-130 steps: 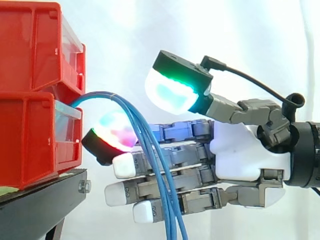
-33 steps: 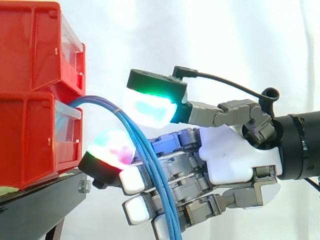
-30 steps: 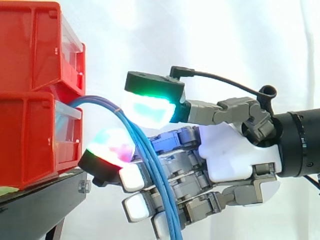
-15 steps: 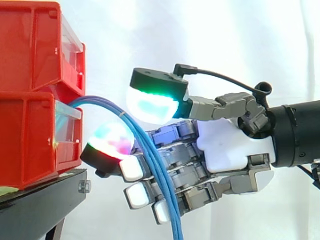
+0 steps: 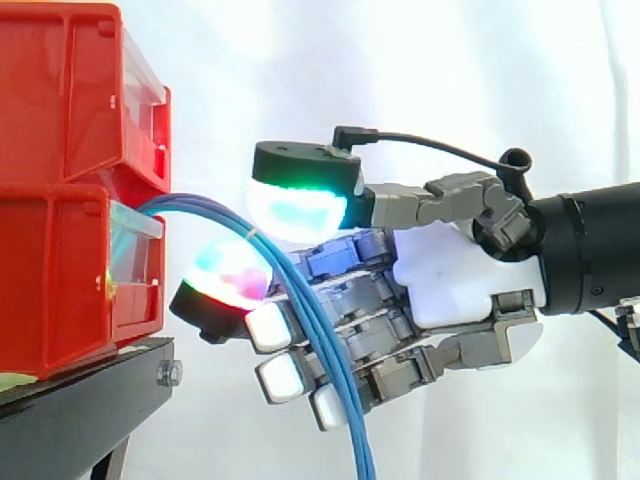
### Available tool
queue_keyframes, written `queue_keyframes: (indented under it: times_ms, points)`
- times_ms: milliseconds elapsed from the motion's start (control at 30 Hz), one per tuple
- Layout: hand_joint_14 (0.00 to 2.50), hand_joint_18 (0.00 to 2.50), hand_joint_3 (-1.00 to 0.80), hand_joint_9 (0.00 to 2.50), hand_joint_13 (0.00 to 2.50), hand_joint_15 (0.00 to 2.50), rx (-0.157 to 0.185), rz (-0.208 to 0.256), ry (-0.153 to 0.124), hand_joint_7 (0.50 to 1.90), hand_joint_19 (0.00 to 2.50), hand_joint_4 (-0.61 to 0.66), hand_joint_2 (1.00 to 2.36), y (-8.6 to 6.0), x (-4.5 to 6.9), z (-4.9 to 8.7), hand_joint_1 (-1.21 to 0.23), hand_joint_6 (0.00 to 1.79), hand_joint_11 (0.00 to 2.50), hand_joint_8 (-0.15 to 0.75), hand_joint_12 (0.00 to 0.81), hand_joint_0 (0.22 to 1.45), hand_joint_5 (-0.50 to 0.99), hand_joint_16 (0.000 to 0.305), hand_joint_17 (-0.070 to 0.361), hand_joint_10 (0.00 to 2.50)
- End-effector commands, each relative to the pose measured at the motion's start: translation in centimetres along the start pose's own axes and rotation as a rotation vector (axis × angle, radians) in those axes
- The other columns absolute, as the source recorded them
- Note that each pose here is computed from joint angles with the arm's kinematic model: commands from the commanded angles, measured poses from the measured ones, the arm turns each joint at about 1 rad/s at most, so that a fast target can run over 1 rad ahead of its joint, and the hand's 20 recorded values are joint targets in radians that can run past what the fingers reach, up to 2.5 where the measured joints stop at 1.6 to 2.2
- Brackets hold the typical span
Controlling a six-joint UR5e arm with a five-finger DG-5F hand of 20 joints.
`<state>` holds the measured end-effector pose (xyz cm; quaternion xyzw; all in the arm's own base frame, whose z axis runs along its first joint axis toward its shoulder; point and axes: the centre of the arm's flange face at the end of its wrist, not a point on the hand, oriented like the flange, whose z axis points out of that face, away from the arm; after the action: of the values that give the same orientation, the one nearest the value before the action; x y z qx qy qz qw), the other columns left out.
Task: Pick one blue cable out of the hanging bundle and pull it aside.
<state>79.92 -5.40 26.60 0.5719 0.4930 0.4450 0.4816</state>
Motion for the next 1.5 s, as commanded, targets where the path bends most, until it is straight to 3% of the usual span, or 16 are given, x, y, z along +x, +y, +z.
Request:
queue_keyframes:
  times_ms: [0, 133, 333, 467, 667, 967, 1067, 1100, 1200, 1300, 1467]
  points:
    - [0.02, 0.75, -0.27, 0.96, 0.83, 0.5, 0.008, -0.004, -0.002, 0.77, 0.68, 0.14, 1.01, 0.0, -0.1, -0.1, -0.76, 0.83, 0.4, 0.253, 0.376, 0.59, -0.08, 0.053, 0.12, 0.02]
    - [0.02, 0.71, -0.4, 0.94, 0.81, 0.52, 0.019, -0.012, -0.004, 0.77, 0.7, 0.14, 1.01, -0.1, -0.2, -0.2, -0.8, 0.84, 0.41, 0.238, 0.354, 0.56, -0.09, 0.048, 0.109, 0.02]
    - [0.02, 0.72, -0.47, 0.98, 0.82, 0.5, 0.042, -0.039, -0.009, 0.77, 0.7, 0.13, 1.0, -0.3, -0.7, -0.4, -0.67, 0.83, 0.42, 0.247, 0.362, 0.53, -0.08, 0.05, 0.111, 0.02]
    - [0.02, 0.7, -0.36, 0.99, 0.82, 0.51, 0.042, -0.043, -0.012, 0.79, 0.72, 0.12, 1.01, 0.3, -1.0, -0.7, -0.64, 0.83, 0.43, 0.241, 0.349, 0.58, -0.08, 0.047, 0.106, 0.02]
    - [0.02, 0.81, -0.14, 1.03, 0.87, 0.49, 0.041, -0.053, -0.017, 0.75, 0.65, 0.11, 1.01, 1.0, -1.0, -1.0, -0.74, 0.88, 0.43, 0.281, 0.396, 0.59, -0.07, 0.057, 0.129, 0.02]
    - [0.02, 0.74, -0.11, 0.94, 0.82, 0.51, 0.035, -0.061, -0.018, 0.77, 0.66, -0.19, 1.02, 1.8, -1.1, -1.3, -0.91, 0.94, 0.46, 0.232, 0.34, 0.69, -0.11, 0.046, 0.105, 0.02]
    - [0.02, 0.73, -0.16, 0.94, 0.81, 0.52, 0.033, -0.065, -0.018, 0.73, 0.67, -0.17, 1.02, 2.3, -1.2, -1.5, -0.91, 0.95, 0.46, 0.226, 0.333, 0.71, -0.11, 0.046, 0.103, 0.02]
    - [0.02, 0.72, -0.34, 0.95, 0.81, 0.52, 0.035, -0.067, -0.018, 0.72, 0.68, -0.06, 1.01, 2.2, -1.2, -1.5, -0.91, 0.92, 0.46, 0.22, 0.328, 0.66, -0.1, 0.045, 0.102, 0.02]
    - [0.02, 0.74, -0.5, 1.02, 0.84, 0.52, 0.033, -0.071, -0.019, 0.74, 0.7, -0.01, 1.0, 2.3, -1.2, -1.5, -0.83, 0.89, 0.45, 0.231, 0.341, 0.56, -0.08, 0.046, 0.104, 0.02]
    - [0.02, 0.76, -0.5, 1.07, 0.86, 0.51, 0.032, -0.071, -0.019, 0.77, 0.7, 0.01, 1.0, 2.4, -1.2, -1.6, -0.76, 0.88, 0.44, 0.244, 0.353, 0.52, -0.07, 0.048, 0.108, 0.02]
    - [0.02, 0.75, -0.47, 1.1, 0.86, 0.52, 0.027, -0.07, -0.017, 0.81, 0.72, 0.0, 1.0, 2.7, -1.1, -1.6, -0.65, 0.87, 0.44, 0.241, 0.348, 0.55, -0.07, 0.047, 0.105, 0.02]
